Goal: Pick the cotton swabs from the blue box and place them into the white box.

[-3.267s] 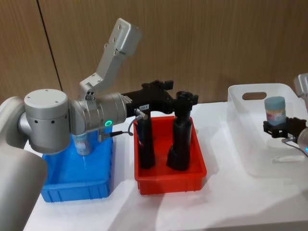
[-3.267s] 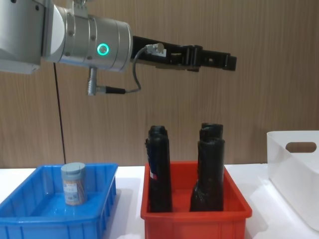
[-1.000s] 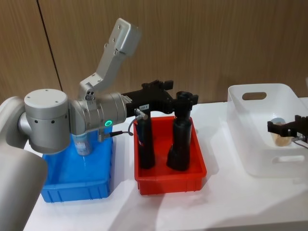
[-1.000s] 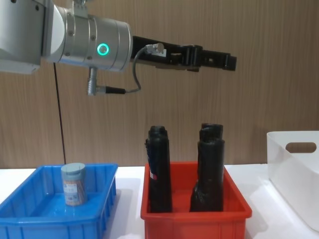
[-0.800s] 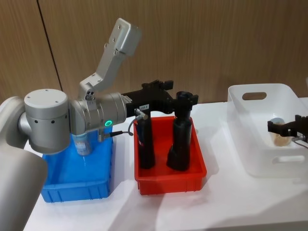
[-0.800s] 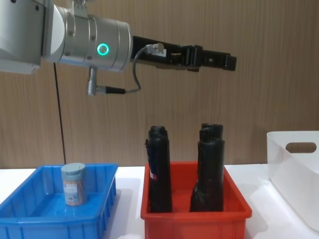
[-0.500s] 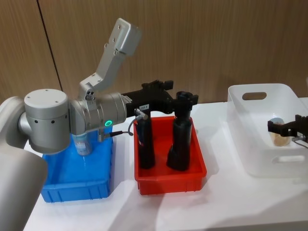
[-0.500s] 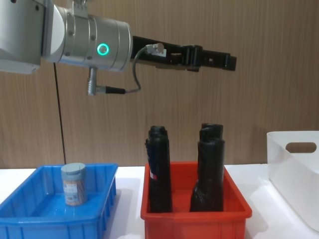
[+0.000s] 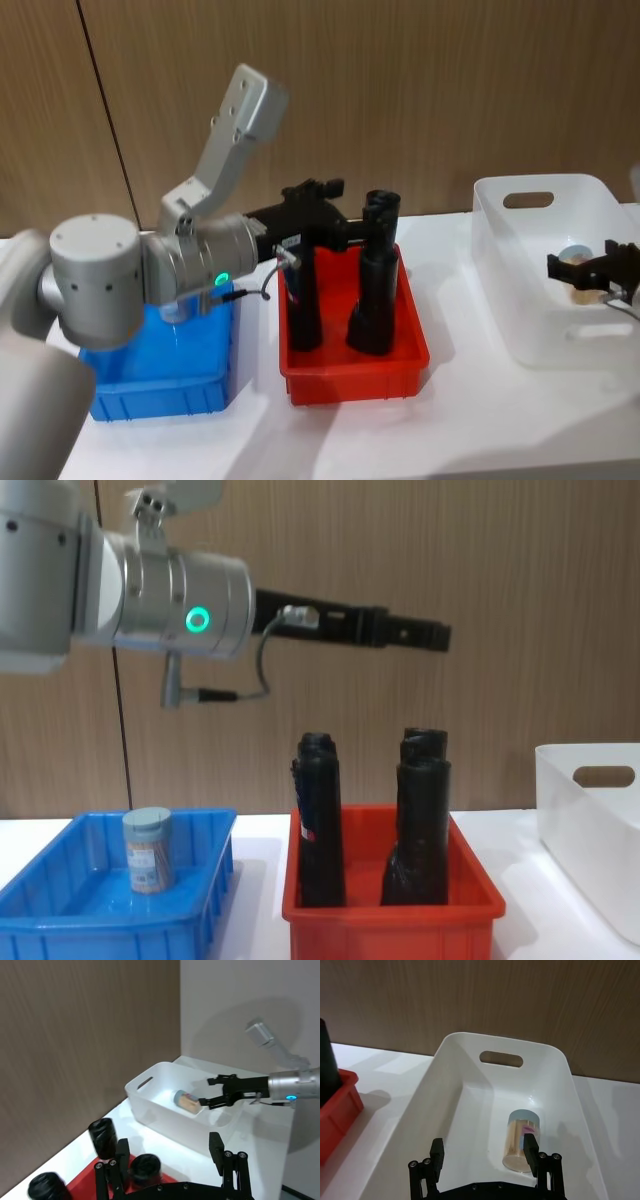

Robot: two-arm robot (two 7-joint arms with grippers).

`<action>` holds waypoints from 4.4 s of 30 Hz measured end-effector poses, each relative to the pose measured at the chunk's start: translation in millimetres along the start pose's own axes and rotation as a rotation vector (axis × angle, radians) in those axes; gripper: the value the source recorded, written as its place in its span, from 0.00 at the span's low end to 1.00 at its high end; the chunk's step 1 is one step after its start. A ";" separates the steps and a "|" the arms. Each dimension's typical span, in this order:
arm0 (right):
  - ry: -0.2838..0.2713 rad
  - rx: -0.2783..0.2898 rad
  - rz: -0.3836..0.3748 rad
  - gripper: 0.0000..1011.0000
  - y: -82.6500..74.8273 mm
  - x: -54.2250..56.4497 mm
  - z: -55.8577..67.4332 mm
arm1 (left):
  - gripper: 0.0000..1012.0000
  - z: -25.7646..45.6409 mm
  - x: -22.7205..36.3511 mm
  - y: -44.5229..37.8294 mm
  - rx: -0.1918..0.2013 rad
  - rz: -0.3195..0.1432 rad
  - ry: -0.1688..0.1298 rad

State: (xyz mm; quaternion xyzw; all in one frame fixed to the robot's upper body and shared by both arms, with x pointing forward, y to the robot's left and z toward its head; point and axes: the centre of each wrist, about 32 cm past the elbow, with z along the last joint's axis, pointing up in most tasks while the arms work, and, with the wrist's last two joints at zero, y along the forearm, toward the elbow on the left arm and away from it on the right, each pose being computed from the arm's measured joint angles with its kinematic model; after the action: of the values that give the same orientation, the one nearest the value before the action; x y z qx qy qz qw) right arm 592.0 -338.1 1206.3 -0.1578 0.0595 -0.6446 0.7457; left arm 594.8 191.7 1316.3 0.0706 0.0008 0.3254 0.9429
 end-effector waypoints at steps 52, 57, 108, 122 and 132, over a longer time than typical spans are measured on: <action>0.037 0.376 0.175 0.99 -115.2 -119.7 -43.2 | 0.99 -116.2 -81.9 53.0 -0.148 0.478 -0.186; 0.047 0.390 0.183 0.99 -121.8 -124.6 -44.0 | 0.99 -116.5 -82.2 53.2 -0.149 0.479 -0.187; 0.041 0.285 0.461 0.99 -60.3 -84.3 -50.1 | 0.99 -116.5 -81.9 53.3 -0.149 0.480 -0.186; 0.073 0.237 0.555 0.99 -17.9 -73.1 -45.4 | 0.99 -116.5 -81.8 53.3 -0.149 0.480 -0.186; 0.094 0.225 0.578 0.99 1.9 -71.6 -41.9 | 0.99 -116.5 -81.9 53.3 -0.149 0.480 -0.186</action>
State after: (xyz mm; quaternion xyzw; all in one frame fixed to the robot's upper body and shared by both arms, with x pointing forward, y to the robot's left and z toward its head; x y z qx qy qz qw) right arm 570.0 -274.3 1158.0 -0.0208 0.0647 -0.4152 0.9072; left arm 492.0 198.4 1204.4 0.0289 -0.1265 0.5310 0.8374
